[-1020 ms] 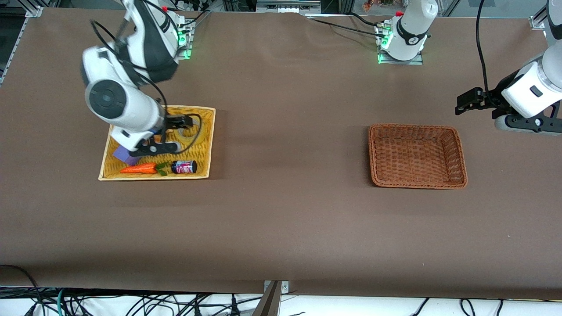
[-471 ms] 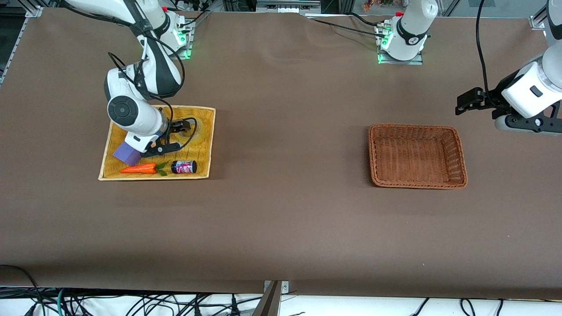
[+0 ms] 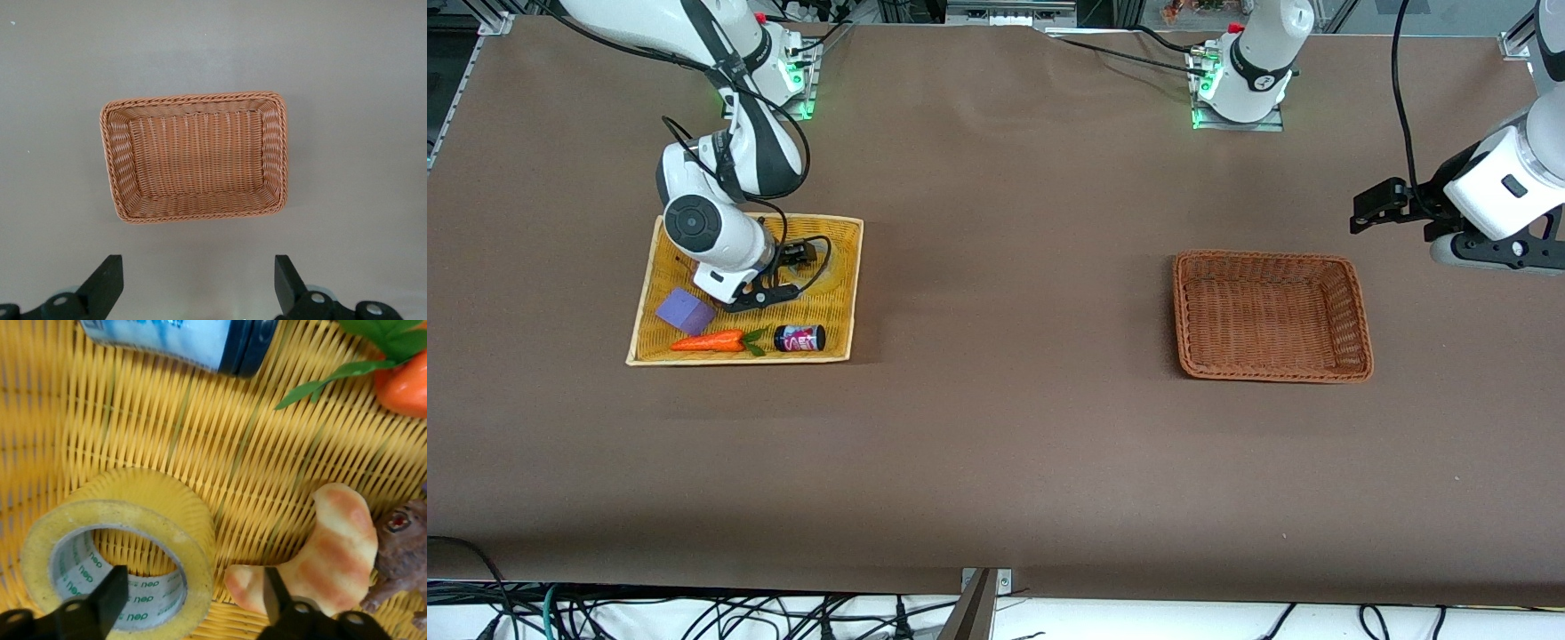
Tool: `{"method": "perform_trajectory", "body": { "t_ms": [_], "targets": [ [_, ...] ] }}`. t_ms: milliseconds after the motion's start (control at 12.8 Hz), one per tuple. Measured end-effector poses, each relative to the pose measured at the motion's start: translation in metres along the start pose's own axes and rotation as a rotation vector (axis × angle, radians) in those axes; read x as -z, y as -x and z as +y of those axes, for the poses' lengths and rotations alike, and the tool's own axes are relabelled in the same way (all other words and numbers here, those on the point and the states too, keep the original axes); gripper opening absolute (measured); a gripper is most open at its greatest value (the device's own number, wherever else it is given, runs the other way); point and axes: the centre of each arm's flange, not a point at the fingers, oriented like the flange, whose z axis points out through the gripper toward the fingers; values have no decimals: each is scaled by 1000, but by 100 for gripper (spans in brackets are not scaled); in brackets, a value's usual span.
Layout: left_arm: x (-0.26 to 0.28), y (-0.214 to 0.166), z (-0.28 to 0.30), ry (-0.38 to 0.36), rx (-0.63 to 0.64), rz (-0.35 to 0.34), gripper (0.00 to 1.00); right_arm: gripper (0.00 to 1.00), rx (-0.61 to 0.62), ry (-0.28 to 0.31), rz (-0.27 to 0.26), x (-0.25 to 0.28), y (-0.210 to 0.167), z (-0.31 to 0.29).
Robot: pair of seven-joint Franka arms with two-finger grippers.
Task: Transfer tape with both arms
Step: 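Reach the right gripper down to the yellow tape roll and grasp it, then carry the tape toward the table middle while the left gripper reaches over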
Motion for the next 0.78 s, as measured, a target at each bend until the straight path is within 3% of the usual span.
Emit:
{"method": "perform_trajectory", "body": {
  "t_ms": [392,549,784],
  "targets": [
    [0,0,0,0,0,0,100,22,0,2,-27,-15,-2,0],
    [0,0,0,0,0,0,100,22,0,2,-44,-1,-8,0],
    [0,0,0,0,0,0,100,22,1,-3,-77,66,-29,-3]
  ]
}}
